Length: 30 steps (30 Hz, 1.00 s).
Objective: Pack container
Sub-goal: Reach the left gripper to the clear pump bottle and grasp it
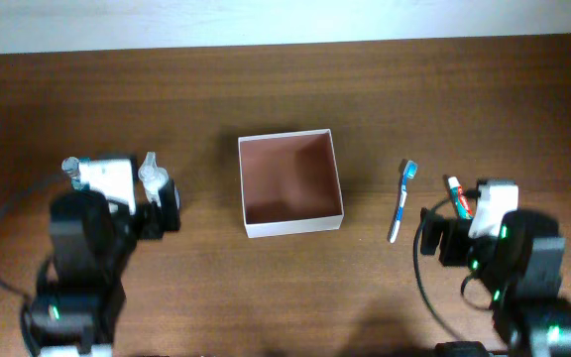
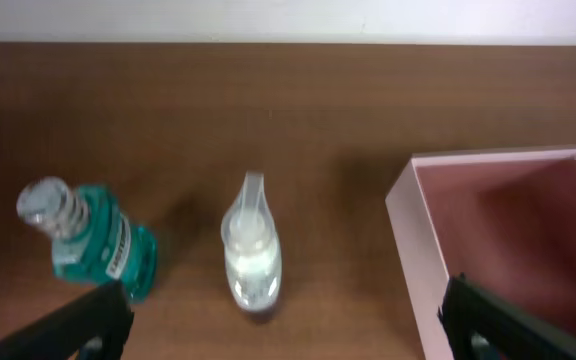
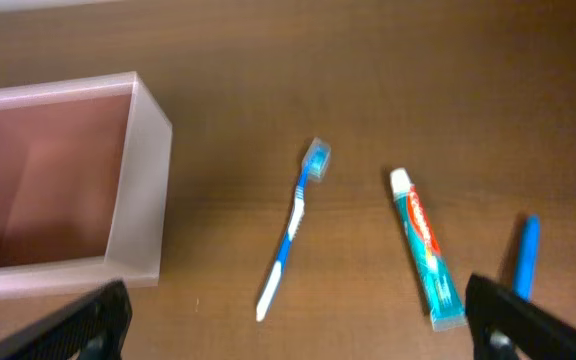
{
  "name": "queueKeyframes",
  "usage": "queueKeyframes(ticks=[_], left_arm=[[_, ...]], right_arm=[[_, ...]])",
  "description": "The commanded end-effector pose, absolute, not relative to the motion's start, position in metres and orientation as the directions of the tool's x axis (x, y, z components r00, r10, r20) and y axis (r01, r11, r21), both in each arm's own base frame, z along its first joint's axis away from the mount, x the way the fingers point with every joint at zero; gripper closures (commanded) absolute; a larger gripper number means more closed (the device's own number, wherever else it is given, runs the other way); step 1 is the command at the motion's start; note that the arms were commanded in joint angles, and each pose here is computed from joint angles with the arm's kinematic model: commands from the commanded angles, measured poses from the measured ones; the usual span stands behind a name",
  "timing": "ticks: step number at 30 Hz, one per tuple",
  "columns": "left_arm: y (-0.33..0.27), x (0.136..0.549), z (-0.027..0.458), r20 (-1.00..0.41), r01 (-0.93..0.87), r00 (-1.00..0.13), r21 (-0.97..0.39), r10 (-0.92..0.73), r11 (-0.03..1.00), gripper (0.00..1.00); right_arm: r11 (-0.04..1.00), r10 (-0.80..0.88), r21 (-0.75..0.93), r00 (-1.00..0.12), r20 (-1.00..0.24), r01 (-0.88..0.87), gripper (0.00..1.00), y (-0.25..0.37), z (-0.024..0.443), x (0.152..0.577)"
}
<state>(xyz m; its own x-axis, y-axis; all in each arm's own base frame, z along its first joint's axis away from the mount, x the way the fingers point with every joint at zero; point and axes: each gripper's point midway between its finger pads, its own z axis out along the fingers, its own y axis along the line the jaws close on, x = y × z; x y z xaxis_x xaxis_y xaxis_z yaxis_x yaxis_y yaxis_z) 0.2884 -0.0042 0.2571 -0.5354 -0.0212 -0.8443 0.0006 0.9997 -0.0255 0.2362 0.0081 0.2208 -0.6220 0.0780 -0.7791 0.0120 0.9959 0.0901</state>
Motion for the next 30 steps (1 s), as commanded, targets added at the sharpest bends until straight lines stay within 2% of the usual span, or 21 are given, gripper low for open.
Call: queueKeyframes(ticks=[1,6,12,18,24,30], left_arm=[[-0.007,0.303,0.277,-0.754,0.002,-0.656,-0.043,-0.031,0.999,0.01],[-0.007,0.293,0.24,-0.549,-0.008,-0.835,-0.04,-0.029,0.999,0.0],[-0.007,0.304,0.218,-0.469,-0.013,-0.883,-0.038,-0.029,0.999,0.01],[0.006,0.334,0.214,-0.445,-0.051,-0.893,-0.037,-0.063,0.998,0.01],[0.019,0.369,0.189,-0.361,-0.082,-0.929,-0.033,-0.089,0.996,0.01],[0.02,0.38,0.155,-0.271,-0.084,-0.958,-0.03,-0.089,0.996,0.02]], right_arm=[[0.995,0.082,0.094,-0.732,-0.676,0.024,0.02,0.01,0.245,0.249],[0.996,0.08,0.084,-0.863,-0.499,0.044,0.01,0.01,0.252,0.248],[0.996,0.08,0.068,-0.913,-0.401,0.058,0.01,0.008,0.239,0.256],[0.997,0.079,0.036,-0.927,-0.368,0.071,0.01,0.003,0.23,0.261],[0.997,0.08,0.034,-0.928,-0.365,0.072,0.01,0.002,0.229,0.261],[0.997,0.08,0.034,-0.928,-0.365,0.072,0.02,0.002,0.229,0.261]])
